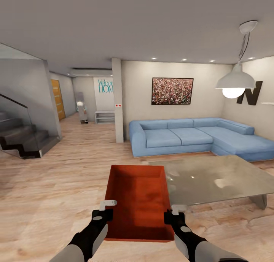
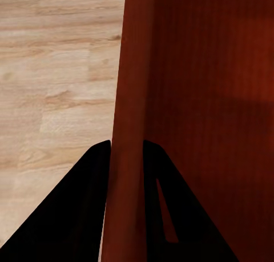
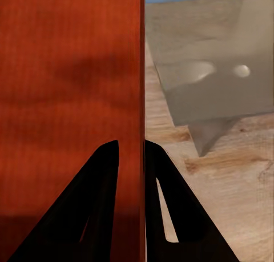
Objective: Move the two storage containers from the living room to the garage. In the garage, place one container on the floor and stack the other container on top of it (either order is fine).
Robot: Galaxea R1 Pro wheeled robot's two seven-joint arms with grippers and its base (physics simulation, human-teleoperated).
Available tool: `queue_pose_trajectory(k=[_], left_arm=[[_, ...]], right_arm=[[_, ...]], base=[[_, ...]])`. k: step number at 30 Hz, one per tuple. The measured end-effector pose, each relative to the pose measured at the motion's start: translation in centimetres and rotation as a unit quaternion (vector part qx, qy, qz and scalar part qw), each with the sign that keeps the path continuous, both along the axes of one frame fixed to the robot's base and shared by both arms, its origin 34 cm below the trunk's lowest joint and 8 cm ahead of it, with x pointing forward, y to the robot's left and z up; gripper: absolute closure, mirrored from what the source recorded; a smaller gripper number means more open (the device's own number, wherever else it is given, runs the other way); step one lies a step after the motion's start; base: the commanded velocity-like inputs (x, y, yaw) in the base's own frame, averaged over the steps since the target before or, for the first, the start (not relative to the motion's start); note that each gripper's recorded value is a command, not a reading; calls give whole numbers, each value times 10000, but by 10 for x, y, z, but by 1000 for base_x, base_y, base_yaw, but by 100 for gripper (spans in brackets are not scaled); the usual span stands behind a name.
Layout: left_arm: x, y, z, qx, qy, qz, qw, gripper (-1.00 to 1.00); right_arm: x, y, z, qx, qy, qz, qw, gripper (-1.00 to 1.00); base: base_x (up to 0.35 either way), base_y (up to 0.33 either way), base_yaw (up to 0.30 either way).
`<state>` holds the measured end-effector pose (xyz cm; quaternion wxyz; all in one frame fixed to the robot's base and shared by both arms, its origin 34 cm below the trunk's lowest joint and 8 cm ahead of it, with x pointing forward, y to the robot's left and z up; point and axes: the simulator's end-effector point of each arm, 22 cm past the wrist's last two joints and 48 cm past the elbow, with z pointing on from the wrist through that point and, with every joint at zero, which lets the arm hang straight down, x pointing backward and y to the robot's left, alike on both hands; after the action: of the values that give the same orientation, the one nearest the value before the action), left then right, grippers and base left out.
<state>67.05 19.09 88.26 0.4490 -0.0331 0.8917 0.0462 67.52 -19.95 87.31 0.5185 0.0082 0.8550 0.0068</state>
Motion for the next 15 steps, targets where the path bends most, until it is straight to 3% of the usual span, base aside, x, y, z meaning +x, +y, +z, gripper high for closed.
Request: queue_pose_trajectory(k=[15], left_arm=[[0, 0, 0, 2, -3, -3, 10000, 100]], right_arm=[[0, 0, 0, 2, -3, -2, 10000, 100]], base=[[0, 0, 279]])
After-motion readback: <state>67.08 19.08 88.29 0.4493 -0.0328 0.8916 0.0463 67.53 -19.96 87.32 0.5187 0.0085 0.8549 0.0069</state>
